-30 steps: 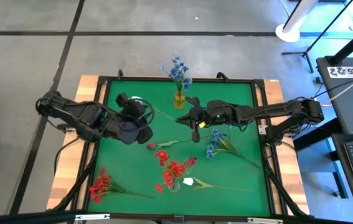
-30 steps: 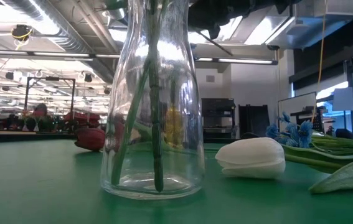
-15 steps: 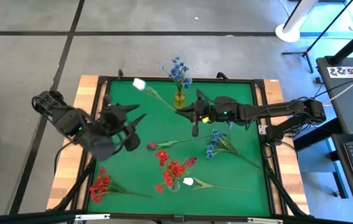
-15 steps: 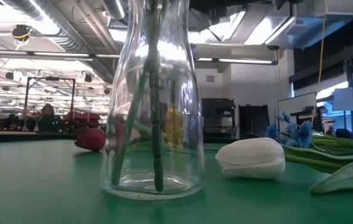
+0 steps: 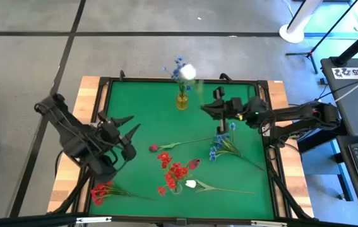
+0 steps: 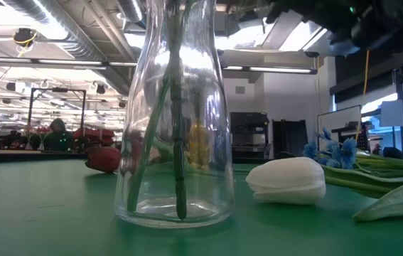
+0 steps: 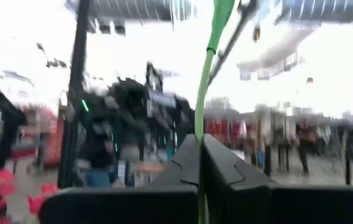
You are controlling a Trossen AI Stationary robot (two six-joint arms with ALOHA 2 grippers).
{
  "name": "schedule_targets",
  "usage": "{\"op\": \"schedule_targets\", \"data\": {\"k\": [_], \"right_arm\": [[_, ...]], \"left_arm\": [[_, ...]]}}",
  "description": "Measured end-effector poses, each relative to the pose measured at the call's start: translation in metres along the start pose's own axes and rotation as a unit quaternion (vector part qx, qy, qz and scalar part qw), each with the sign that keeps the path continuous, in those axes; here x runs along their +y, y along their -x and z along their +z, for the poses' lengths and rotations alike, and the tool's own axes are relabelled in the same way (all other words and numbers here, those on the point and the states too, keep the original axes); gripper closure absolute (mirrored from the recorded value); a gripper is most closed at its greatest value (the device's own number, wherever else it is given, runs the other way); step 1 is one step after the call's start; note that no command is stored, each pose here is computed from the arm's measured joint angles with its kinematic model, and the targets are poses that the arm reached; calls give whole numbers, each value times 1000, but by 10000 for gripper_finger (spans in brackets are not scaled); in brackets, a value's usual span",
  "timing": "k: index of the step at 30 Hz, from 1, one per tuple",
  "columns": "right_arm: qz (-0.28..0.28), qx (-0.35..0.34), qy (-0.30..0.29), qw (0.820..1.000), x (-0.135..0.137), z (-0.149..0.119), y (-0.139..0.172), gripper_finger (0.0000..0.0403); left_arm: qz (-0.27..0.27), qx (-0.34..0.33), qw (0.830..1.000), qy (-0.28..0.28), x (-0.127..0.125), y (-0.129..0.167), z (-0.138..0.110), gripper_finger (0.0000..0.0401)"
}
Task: Sort flowers into vase by color
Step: Put the top white flower into the yellow vase
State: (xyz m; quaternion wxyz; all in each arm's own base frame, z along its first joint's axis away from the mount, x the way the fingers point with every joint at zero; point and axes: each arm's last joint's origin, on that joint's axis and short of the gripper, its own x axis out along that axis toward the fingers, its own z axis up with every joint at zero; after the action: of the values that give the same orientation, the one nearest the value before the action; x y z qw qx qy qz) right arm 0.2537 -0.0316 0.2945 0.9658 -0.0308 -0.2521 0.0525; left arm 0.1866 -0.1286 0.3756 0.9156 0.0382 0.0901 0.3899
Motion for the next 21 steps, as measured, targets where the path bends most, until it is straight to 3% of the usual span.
{"op": "schedule_targets", "data": {"k": [10, 16, 21], "right_arm": [[-38, 12, 18, 999, -19, -17, 23, 403], [-67, 44, 23, 997, -37, -42, 26, 403], [-86, 22, 22, 996, -55, -61, 34, 403]], "left_arm": [[55, 40, 996, 57, 15, -33, -41, 233], [50, 66, 995, 61, 5, -50, -68, 233], [28, 100, 993, 56, -4, -67, -82, 233]]}}
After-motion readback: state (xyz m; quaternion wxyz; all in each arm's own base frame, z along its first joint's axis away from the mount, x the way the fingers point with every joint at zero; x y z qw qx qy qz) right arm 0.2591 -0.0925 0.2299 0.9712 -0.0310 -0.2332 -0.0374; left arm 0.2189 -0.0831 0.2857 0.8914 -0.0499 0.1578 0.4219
